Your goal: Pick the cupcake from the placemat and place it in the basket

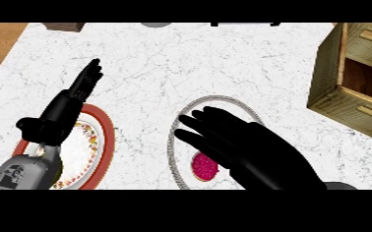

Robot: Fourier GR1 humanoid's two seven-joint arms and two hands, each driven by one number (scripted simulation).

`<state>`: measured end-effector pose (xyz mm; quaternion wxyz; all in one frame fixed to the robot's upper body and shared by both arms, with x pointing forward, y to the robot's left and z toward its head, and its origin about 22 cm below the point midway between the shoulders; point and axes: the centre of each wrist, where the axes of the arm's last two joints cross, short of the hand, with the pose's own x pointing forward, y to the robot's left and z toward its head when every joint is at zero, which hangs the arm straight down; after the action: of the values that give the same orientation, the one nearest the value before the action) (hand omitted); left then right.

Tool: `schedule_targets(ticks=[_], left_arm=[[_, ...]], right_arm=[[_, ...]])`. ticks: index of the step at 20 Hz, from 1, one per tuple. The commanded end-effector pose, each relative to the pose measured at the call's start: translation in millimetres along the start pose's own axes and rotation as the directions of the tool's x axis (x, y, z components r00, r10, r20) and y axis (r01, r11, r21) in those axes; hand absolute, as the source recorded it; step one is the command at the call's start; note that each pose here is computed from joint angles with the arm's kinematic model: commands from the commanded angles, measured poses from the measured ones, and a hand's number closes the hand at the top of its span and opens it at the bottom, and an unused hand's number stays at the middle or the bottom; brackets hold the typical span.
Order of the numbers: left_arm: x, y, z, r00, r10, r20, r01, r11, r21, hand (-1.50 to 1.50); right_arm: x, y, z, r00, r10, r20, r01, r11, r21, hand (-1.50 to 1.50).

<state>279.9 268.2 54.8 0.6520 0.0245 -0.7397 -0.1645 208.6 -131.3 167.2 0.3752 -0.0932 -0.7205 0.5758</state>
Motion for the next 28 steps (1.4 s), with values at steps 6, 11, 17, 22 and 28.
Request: schedule_targets(ticks=[6, 11, 17, 22, 28], left_arm=[[-3.2, 0.0, 3.2, 1.000, 0.006, 0.000, -0.006, 1.000, -0.005, 0.00], [-5.7, -5.0, 3.5, 1.000, 0.006, -0.007, -0.006, 1.000, 0.006, 0.00], [13.4, 6.1, 0.2, 1.000, 0.014, 0.023, -0.014, 1.000, -0.013, 0.00], [-5.7, 8.1, 6.9, 1.000, 0.004, -0.001, -0.004, 1.000, -0.003, 0.00], [-7.9, -4.8, 14.6, 1.000, -0.001, 0.020, 0.002, 1.000, -0.010, 0.00]], right_arm=[[22.4, -59.8, 25.6, 0.987, 0.149, -0.065, -0.117, 0.928, 0.354, -1.50], [30.4, -86.4, 37.0, 0.991, 0.092, -0.100, -0.053, 0.940, 0.336, -1.50], [17.6, -81.5, 32.2, 0.991, 0.076, -0.114, -0.034, 0.942, 0.333, -1.50], [-4.1, -48.1, 27.4, 0.991, -0.002, -0.136, 0.041, 0.957, 0.288, -1.50], [-17.0, -15.2, 15.7, 0.991, -0.042, -0.130, 0.073, 0.966, 0.247, -1.50]])
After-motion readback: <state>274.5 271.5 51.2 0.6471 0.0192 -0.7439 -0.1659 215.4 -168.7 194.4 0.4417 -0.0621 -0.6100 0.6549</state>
